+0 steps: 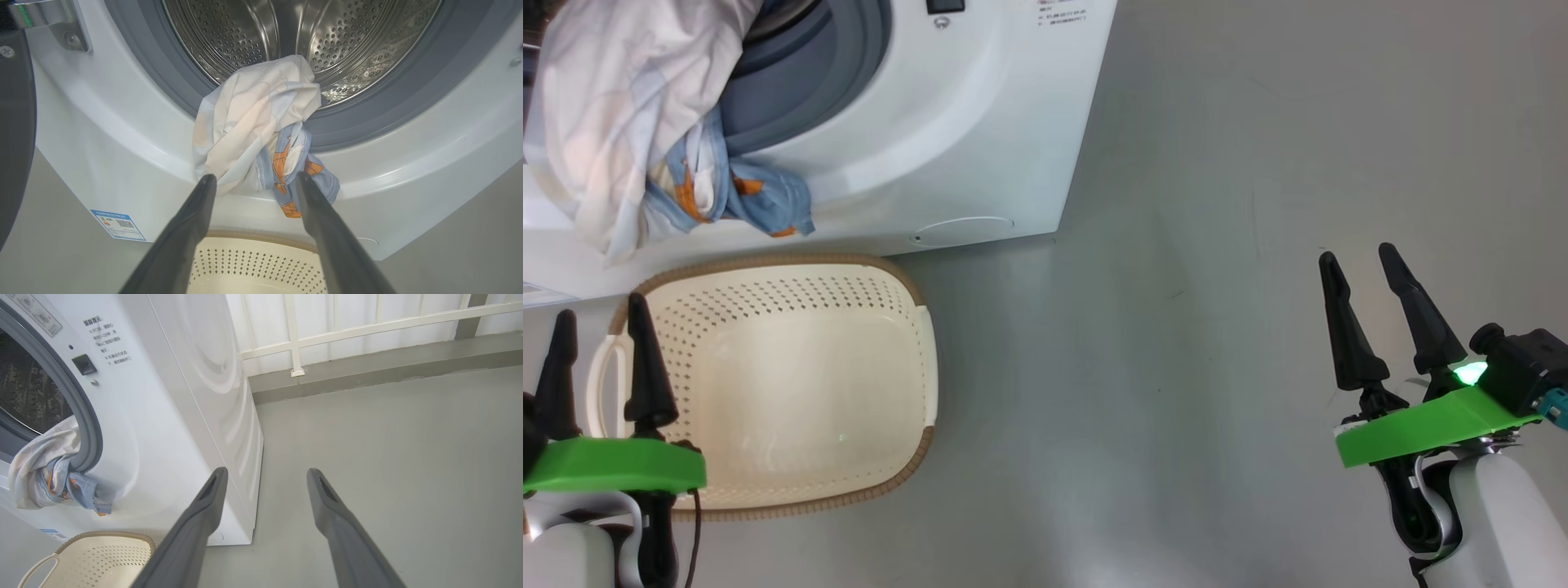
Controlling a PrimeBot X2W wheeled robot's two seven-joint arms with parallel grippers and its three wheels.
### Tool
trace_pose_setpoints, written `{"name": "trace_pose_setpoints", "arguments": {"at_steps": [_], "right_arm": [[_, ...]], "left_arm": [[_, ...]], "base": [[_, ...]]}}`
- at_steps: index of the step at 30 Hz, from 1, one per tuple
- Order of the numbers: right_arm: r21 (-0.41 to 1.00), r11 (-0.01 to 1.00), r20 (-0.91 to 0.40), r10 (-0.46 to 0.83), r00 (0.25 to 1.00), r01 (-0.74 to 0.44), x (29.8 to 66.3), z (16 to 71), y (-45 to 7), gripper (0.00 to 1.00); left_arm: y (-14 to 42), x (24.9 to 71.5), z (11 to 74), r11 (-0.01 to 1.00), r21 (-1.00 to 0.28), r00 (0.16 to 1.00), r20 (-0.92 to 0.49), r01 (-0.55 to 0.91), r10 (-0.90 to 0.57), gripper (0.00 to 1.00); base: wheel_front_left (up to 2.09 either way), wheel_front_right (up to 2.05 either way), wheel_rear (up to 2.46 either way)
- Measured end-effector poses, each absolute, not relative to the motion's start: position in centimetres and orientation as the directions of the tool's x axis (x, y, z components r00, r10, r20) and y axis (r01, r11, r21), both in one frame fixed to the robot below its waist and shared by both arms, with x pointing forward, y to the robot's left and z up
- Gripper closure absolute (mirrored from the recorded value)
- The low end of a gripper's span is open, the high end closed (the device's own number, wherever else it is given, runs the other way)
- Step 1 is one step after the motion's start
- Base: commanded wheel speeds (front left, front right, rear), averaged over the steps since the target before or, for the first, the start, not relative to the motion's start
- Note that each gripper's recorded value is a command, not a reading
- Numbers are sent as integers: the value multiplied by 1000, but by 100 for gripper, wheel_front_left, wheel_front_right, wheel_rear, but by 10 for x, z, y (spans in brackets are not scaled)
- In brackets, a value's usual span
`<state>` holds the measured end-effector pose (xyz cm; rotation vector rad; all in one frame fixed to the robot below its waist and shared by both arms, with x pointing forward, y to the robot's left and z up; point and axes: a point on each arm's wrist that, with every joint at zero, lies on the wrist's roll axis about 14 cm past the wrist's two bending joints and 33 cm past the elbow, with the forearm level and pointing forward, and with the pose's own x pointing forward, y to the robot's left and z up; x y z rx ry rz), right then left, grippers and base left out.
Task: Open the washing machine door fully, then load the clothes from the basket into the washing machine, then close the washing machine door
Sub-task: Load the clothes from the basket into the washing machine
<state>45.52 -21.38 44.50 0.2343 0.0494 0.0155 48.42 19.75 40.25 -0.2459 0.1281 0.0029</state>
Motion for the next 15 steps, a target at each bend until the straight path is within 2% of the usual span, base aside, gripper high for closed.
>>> {"name": "trace_pose_setpoints", "arguments": {"at_steps": [15], "right_arm": [[238, 971, -78, 20, 997, -1, 458, 431, -212, 0]], "left_arm": [[201, 493, 380, 971, -238, 984, -181, -33, -11, 0]], "base": [[0, 0, 0]]}}
